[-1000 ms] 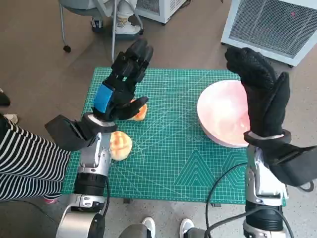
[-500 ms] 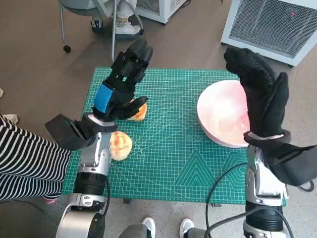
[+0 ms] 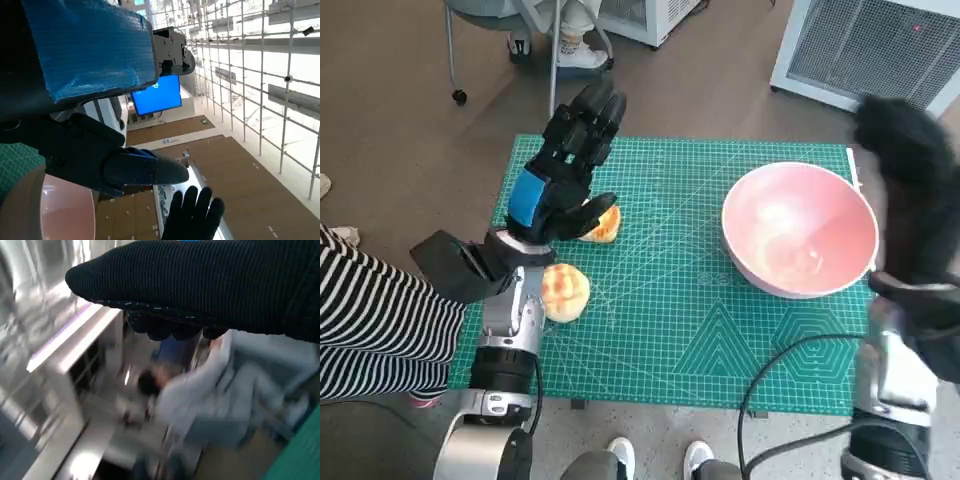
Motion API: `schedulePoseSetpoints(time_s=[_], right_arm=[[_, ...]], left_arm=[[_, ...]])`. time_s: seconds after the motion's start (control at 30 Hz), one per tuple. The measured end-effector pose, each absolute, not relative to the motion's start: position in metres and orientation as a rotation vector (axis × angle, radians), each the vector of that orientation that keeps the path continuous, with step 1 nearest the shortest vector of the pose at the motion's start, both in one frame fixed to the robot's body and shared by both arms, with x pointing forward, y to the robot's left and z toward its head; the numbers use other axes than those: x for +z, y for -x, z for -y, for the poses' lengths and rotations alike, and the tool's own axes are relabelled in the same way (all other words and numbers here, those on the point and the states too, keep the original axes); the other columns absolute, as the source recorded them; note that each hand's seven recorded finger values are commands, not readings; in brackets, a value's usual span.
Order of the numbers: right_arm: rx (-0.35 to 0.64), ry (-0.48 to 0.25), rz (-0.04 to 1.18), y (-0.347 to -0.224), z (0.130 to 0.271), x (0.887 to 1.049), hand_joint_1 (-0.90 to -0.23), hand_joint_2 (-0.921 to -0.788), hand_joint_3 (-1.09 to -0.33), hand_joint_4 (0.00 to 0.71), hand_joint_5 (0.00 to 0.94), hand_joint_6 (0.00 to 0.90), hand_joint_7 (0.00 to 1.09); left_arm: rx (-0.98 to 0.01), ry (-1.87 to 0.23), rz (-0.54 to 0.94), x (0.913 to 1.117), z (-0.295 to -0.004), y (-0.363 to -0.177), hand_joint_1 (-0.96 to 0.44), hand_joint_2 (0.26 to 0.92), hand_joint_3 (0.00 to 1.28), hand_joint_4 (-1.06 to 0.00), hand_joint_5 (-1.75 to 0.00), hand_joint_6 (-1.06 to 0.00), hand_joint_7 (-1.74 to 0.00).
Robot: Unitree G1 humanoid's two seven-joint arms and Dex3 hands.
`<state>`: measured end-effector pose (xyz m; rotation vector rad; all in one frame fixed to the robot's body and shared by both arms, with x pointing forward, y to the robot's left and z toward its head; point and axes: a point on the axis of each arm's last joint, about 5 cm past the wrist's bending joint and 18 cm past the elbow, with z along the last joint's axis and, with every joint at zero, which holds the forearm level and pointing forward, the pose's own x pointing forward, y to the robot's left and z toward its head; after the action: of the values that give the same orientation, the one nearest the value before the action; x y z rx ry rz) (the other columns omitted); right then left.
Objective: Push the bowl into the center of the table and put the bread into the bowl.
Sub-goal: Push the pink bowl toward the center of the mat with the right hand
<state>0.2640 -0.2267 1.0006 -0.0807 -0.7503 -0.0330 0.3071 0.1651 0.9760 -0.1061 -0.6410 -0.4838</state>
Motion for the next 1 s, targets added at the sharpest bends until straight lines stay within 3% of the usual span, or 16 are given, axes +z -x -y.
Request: schedulePoseSetpoints(time_s=[0.47,1.0], right_arm=[[-0.241,0.117,0.548,-0.27,0.264,0.967,-0.641,-0.921,-0.839,0.136,0.001,0.06,0.35],[-0.298,0.011,0.256,-0.286,0.273,0.927,-0.588,-0.921,-0.882,0.148,0.006,0.048,0.34]], left_arm=[[-0.469,0.1,0.643,0.973,-0.165,-0.307,-0.63,0.921,0.27,-0.05,0.0,0.0,-0.37],[-0.457,0.092,0.634,0.972,-0.166,-0.308,-0.63,0.921,0.29,-0.05,0.0,0.0,-0.37]])
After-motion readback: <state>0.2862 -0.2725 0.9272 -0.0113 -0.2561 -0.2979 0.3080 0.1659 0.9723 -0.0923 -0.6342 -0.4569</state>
